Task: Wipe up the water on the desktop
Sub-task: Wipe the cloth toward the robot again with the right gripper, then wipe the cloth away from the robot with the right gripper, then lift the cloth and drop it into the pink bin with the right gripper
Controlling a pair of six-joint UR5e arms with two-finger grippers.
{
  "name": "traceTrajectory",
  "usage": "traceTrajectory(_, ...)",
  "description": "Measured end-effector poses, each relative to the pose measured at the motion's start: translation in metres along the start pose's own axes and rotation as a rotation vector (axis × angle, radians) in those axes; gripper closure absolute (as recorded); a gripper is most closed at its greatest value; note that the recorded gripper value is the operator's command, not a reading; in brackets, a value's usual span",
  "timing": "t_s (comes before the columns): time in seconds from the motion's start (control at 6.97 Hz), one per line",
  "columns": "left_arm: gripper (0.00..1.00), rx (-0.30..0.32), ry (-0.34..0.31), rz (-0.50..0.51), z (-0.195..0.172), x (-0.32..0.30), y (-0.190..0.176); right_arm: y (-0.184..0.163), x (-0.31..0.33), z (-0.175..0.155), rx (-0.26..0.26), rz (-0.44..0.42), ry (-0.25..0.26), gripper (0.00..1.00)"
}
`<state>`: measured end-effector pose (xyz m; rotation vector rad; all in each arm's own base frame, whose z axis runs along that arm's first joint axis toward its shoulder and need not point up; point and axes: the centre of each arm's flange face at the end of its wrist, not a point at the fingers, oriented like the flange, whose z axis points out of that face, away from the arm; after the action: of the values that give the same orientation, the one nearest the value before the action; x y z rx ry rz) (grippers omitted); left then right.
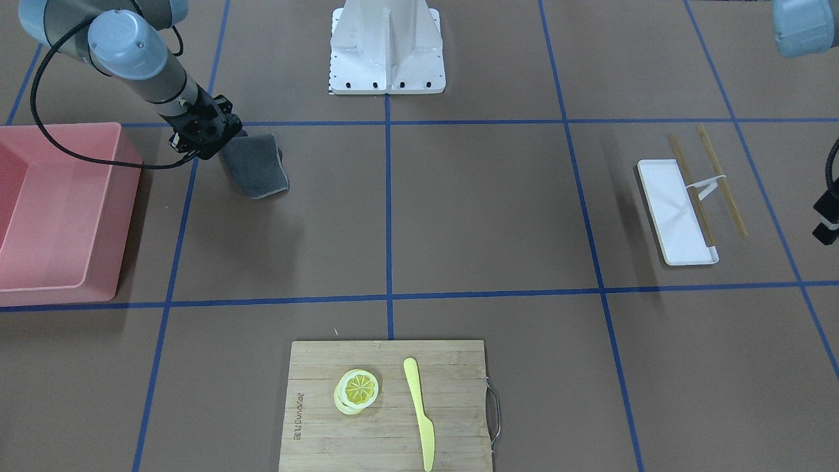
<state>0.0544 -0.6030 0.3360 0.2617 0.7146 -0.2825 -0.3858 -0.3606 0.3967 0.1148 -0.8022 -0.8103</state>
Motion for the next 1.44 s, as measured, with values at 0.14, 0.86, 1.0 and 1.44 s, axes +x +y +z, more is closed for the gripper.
traceTrajectory(0.14,0.01,-0.001,0.0,-0.001,0.001,0.0,-0.001,-0.017,0.015,-0.001,0.011,0.026,0.018,1.0)
traceTrajectory(0.86,0.01,-0.012,-0.007,-0.008,0.008,0.0,-0.005,-0.114,0.063,-0.018,0.028,0.127,0.15,1.0)
traceTrajectory(1.0,0.01,-0.013,-0.007,-0.009,0.008,0.0,-0.005,-0.127,0.075,-0.022,0.035,0.146,0.18,1.0)
traceTrajectory(1.44,0.01,-0.015,-0.009,-0.009,0.01,-0.001,-0.007,-0.143,0.115,-0.055,0.098,0.205,0.286,1.0)
